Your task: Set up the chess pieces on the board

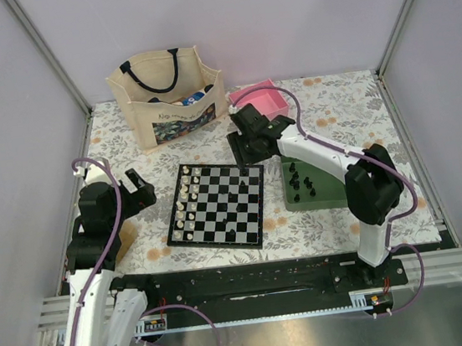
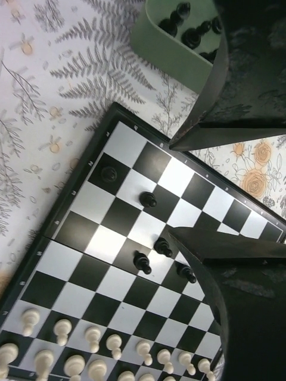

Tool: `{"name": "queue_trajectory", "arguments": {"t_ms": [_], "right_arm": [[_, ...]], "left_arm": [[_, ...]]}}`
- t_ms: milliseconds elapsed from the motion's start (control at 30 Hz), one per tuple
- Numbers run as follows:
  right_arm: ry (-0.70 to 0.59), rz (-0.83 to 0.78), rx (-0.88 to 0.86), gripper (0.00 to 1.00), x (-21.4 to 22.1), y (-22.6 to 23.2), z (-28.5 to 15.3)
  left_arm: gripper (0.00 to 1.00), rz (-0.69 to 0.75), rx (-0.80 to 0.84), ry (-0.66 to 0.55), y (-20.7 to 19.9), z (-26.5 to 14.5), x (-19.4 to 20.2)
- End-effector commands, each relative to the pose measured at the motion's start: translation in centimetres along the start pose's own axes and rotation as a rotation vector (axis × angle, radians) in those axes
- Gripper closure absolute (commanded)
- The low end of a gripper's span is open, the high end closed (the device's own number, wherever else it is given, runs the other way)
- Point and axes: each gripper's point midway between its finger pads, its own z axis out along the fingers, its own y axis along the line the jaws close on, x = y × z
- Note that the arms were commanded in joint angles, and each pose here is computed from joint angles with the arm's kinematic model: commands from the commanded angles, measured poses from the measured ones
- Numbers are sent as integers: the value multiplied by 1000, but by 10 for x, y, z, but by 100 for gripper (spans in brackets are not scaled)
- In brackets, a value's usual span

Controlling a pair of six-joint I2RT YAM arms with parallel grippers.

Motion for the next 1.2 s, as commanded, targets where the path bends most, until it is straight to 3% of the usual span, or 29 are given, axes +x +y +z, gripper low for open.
{"name": "queue_trajectory", "arguments": {"t_ms": [0,600,900,1167], "right_arm": [[26,6,-67,37,16,25,1],[138,18,-7,51,48,25,48],[128,-1,0,56,39,27,58],[136,-2,37,68,39,21,62]], "left_arm": [[1,-10,15,-33,-3,0,-8],[1,-12,15,-22,-3,2,-8],[1,-13,14,-21,-3,3,-8],[1,-13,15,-19,-3,3,-7]]}}
